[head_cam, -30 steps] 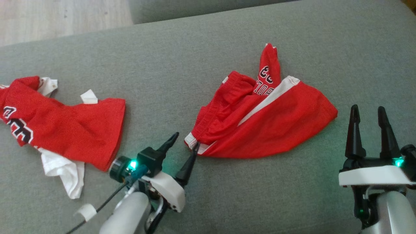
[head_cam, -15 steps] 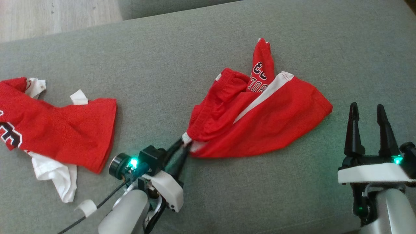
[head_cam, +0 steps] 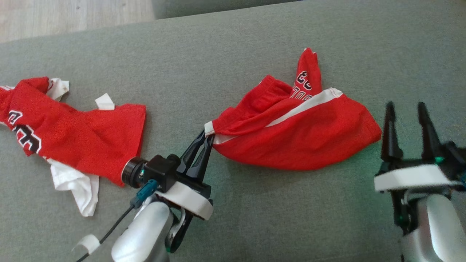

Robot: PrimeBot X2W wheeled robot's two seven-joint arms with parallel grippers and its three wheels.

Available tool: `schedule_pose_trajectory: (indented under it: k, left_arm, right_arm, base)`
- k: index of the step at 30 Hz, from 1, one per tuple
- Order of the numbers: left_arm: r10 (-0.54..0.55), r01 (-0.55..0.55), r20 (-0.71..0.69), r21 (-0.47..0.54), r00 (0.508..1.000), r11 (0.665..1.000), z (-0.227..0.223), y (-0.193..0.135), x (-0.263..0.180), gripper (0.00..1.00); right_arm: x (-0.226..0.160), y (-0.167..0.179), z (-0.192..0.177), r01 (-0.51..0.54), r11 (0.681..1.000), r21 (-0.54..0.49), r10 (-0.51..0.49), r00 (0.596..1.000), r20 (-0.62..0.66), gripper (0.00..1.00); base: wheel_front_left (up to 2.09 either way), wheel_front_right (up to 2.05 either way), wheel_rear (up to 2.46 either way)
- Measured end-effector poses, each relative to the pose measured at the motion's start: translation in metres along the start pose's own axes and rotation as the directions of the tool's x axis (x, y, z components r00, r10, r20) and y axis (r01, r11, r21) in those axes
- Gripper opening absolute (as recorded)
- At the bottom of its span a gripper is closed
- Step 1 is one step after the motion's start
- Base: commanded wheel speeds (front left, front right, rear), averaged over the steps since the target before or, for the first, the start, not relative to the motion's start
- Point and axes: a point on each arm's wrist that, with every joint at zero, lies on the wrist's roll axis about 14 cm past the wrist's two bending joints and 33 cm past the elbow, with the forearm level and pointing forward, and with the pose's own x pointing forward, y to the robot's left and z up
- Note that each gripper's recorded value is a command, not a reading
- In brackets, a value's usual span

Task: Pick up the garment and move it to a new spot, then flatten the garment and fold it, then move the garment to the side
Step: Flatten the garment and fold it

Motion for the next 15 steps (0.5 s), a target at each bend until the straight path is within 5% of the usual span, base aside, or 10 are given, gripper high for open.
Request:
schedule_pose_trajectory:
  k: [7, 15]
  left_arm:
    - [0.020, -0.020, 0.015, -0.012, 1.000, 1.000, 0.001, 0.005, -0.001, 0.00]
    - [0.026, -0.026, -0.002, -0.028, 1.000, 0.999, -0.006, 0.004, -0.004, 0.00]
  right_arm:
    - [0.032, 0.023, -0.031, -0.085, 0.993, -0.083, 0.066, 0.977, -0.203, 1.00]
    - [0.063, 0.026, -0.073, -0.191, 0.965, -0.179, 0.085, 0.876, -0.475, 1.00]
  base:
    - [0.00, 0.00, 0.00]
    - [0.00, 0.00, 0.00]
